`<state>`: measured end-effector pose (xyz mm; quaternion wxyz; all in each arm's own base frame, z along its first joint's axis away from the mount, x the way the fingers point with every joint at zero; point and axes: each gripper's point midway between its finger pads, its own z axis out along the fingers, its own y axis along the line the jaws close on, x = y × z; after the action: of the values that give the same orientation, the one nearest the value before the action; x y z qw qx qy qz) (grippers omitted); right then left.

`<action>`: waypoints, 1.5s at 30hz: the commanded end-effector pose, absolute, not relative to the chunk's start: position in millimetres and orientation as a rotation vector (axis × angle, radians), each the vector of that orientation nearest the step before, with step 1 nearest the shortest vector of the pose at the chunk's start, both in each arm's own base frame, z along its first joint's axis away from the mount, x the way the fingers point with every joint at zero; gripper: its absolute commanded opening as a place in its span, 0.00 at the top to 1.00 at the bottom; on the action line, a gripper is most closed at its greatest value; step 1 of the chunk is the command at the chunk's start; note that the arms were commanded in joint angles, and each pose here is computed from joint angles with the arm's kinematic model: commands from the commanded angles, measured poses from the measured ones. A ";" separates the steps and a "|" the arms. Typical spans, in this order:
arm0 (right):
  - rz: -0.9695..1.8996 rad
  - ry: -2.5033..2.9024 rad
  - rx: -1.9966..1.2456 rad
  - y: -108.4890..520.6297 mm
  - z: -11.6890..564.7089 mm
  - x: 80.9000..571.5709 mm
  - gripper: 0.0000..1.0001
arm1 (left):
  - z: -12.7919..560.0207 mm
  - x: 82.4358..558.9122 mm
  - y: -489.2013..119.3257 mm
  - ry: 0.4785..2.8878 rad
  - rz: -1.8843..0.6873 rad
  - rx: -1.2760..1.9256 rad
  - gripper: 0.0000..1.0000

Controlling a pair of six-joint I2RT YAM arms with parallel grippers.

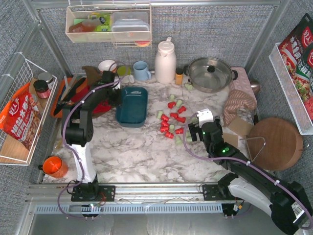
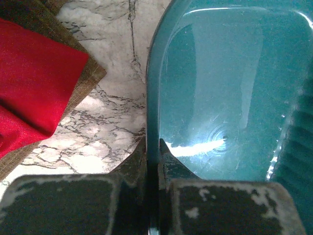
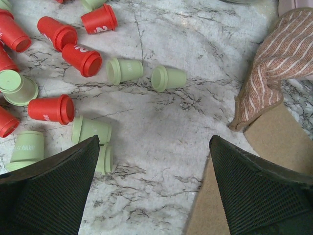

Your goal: Mix the coffee capsules in the storage basket

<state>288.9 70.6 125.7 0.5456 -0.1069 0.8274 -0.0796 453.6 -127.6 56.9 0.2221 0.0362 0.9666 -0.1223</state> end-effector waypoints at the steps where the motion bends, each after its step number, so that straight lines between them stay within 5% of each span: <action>1: -0.194 1.934 -0.230 69.2 134.2 291.8 0.01 | 53.5 459.1 -127.0 2.661 -0.333 0.016 0.96; 25: -0.167 1.926 -0.215 71.4 138.0 290.9 0.01 | 57.5 472.0 -120.3 2.597 -0.274 0.016 0.62; 36: -0.113 1.936 -0.187 78.5 138.4 291.8 0.01 | 158.7 463.8 -92.4 2.341 -0.118 0.066 0.32; 41: -0.092 1.930 -0.172 80.7 135.0 292.4 0.01 | 186.5 442.6 -89.7 2.200 -0.113 0.180 0.02; 45: -0.078 1.925 -0.147 81.2 131.2 292.5 0.03 | 200.5 428.4 -95.4 2.032 -0.122 0.310 0.01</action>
<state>288.6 76.8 127.1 0.5526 -0.0818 0.8279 -0.0505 423.4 -88.3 176.2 0.4355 0.0691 0.8962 -0.0492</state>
